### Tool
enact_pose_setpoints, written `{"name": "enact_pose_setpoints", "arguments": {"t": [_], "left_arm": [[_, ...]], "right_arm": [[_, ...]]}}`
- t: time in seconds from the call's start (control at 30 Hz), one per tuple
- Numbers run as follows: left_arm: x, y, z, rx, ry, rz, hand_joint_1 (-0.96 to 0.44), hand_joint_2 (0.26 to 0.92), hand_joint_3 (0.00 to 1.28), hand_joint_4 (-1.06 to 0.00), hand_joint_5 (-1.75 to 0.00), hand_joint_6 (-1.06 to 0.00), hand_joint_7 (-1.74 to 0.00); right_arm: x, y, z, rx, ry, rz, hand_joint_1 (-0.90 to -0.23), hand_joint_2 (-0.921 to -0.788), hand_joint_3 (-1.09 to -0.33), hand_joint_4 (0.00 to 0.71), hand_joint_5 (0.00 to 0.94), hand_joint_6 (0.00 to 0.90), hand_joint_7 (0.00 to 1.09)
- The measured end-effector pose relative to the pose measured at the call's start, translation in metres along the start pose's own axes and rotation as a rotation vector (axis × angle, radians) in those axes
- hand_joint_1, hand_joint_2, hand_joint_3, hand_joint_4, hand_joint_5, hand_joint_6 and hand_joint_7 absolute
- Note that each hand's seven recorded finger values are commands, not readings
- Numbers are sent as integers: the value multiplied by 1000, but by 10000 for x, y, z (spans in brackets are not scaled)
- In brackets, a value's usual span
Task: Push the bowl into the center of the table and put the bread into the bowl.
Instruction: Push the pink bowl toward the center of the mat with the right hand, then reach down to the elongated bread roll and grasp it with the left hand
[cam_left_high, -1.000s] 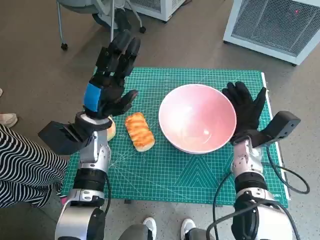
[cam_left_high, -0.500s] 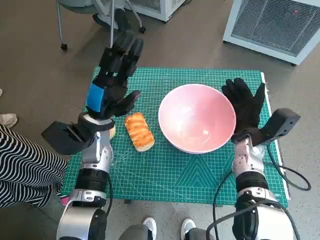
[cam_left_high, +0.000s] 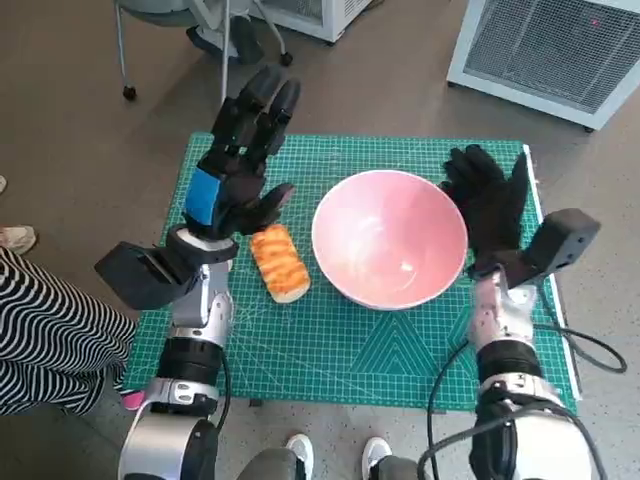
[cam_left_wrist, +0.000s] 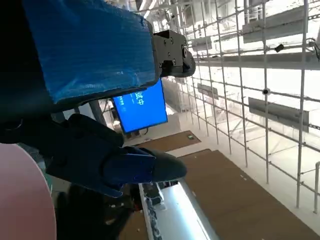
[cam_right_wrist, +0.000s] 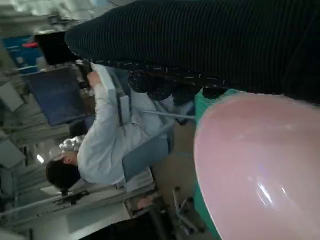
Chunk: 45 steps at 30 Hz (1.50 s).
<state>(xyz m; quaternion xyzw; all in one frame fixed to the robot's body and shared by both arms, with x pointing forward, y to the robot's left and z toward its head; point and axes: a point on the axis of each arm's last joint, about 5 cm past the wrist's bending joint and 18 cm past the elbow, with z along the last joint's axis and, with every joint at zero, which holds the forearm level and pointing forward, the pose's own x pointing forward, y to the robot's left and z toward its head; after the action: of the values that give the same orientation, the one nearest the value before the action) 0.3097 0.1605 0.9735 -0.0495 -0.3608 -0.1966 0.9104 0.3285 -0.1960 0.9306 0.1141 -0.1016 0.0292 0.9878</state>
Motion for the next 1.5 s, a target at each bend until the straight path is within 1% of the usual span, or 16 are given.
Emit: {"name": "enact_pose_setpoints", "arguments": {"t": [0.13,0.23,0.33,0.47,0.6,0.8,0.93,1.07,1.27,1.33,1.4,1.5], "left_arm": [[15,-1,17,0,-5,-1,-705,921,360,-110,-1,1,-421],[34,-5,36,2,-13,-4,-709,921,362,-112,-2,1,-427],[55,-20,48,0,-14,-13,-709,921,365,-115,-3,1,-430],[87,-48,67,-5,-16,-27,-706,921,371,-121,-6,1,-433],[124,-74,96,-4,-23,-43,-699,921,380,-132,-11,1,-448],[187,-106,165,1,-47,-67,-693,921,390,-137,-14,1,-461],[216,-118,202,3,-58,-84,-688,921,392,-138,-15,1,-466],[230,-118,216,1,-53,-104,-667,921,372,-135,-15,1,-468],[230,-73,241,21,-51,-129,-670,921,327,-137,-18,1,-481],[233,-20,271,62,-41,-146,-661,913,305,-142,-22,1,-495],[240,63,324,131,-22,-174,-619,872,268,-148,-26,1,-505],[272,234,449,276,29,-244,-571,819,233,-152,-29,1,-521]], "right_arm": [[51,-17,173,-69,-136,11,-665,-921,-823,101,14,101,206],[79,14,294,-108,-244,37,-670,-921,-804,105,14,116,217],[84,55,412,-147,-355,75,-688,-921,-789,110,14,122,225],[52,101,534,-187,-473,140,-725,-921,-750,123,17,144,247],[-3,146,636,-219,-558,202,-756,-921,-704,146,23,175,277],[-83,228,776,-253,-655,271,-759,-921,-676,166,26,189,299],[-121,265,823,-266,-686,297,-754,-921,-671,171,25,188,306],[-159,278,816,-285,-687,315,-753,-921,-669,175,21,172,312],[-159,314,829,-315,-680,330,-752,-921,-670,178,19,161,314],[-158,322,829,-317,-676,334,-751,-921,-670,179,19,159,315],[-159,325,828,-316,-672,334,-751,-921,-669,180,18,156,317],[-163,321,828,-316,-666,331,-750,-921,-668,181,17,154,320]]}}
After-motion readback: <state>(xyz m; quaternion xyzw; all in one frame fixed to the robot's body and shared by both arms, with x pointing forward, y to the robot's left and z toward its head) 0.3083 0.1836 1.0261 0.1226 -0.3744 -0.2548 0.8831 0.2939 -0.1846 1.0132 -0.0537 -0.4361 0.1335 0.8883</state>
